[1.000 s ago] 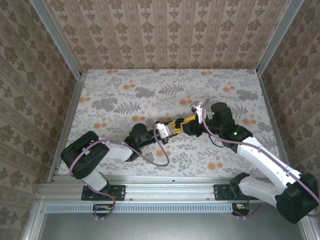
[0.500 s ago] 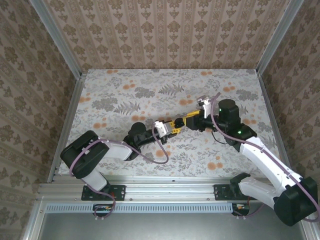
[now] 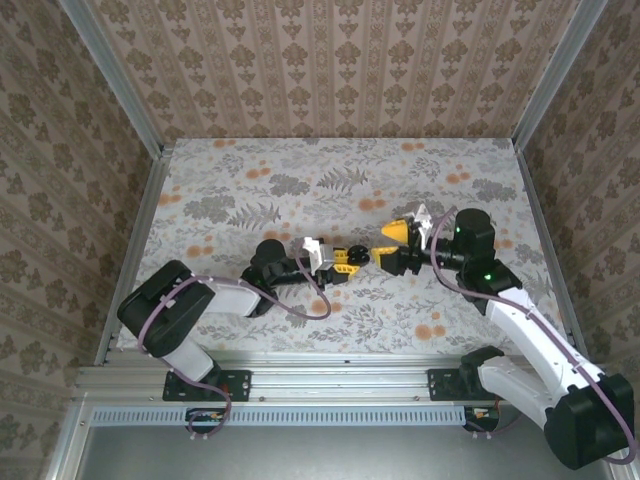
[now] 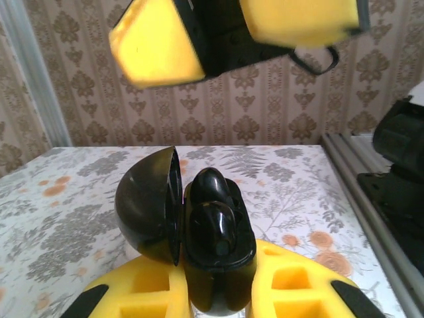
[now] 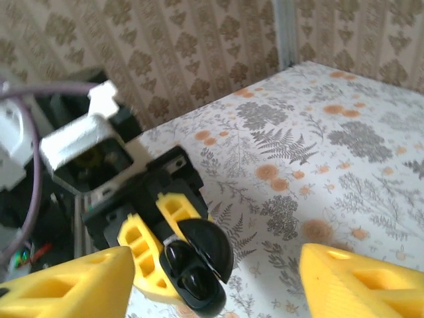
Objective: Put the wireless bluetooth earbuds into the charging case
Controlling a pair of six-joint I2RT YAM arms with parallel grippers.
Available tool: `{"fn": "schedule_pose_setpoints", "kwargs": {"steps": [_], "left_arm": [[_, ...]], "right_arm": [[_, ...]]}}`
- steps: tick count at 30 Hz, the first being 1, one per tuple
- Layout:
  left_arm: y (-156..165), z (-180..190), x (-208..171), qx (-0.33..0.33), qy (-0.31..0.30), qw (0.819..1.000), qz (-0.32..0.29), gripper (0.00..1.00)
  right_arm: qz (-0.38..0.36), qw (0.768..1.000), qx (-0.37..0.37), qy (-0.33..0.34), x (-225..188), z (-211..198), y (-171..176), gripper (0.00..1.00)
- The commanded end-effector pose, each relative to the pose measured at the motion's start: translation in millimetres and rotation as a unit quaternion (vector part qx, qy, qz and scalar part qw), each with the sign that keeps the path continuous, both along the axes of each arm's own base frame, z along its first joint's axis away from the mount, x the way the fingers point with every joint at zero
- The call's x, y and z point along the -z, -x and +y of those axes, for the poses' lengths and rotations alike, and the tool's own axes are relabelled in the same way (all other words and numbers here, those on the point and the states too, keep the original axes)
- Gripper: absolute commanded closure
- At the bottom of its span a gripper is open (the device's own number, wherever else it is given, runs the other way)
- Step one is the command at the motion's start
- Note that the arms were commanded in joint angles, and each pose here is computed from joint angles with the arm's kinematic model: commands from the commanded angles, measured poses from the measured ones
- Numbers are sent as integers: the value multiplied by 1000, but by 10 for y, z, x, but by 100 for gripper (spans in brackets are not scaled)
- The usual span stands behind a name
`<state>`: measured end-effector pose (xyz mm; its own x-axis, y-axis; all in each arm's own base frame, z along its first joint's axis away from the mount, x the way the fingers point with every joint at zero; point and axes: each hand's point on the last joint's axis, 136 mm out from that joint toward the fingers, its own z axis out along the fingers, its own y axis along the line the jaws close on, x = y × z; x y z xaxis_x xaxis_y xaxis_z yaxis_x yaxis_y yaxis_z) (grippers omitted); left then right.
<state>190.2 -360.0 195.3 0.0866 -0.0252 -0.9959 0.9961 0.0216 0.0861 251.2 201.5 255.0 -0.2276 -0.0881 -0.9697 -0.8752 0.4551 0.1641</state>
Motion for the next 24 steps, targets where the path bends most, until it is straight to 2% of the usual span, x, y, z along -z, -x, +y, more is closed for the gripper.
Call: {"fn": "schedule_pose_setpoints", "kwargs": {"steps": [1,4,9,17,24], "left_arm": [[142,25,-236,43,17,999,-15,99],[172,41,-242,48,14,999,-21,99],[187,54,-274,47,15,998,-32,99],[213,74,-309,47,15,998,-38,99],[199,84,-298,38,14,998,-41,99]], "right_arm": [[-115,992,-46,5,-121,42,134,22],[-105,993,-54,17,-59,58,115,19],[-97,988,-119,26,113,160,265,21],[-71,983,-157,56,302,315,341,21],[-66,973,-214,48,301,429,469,28]]}}
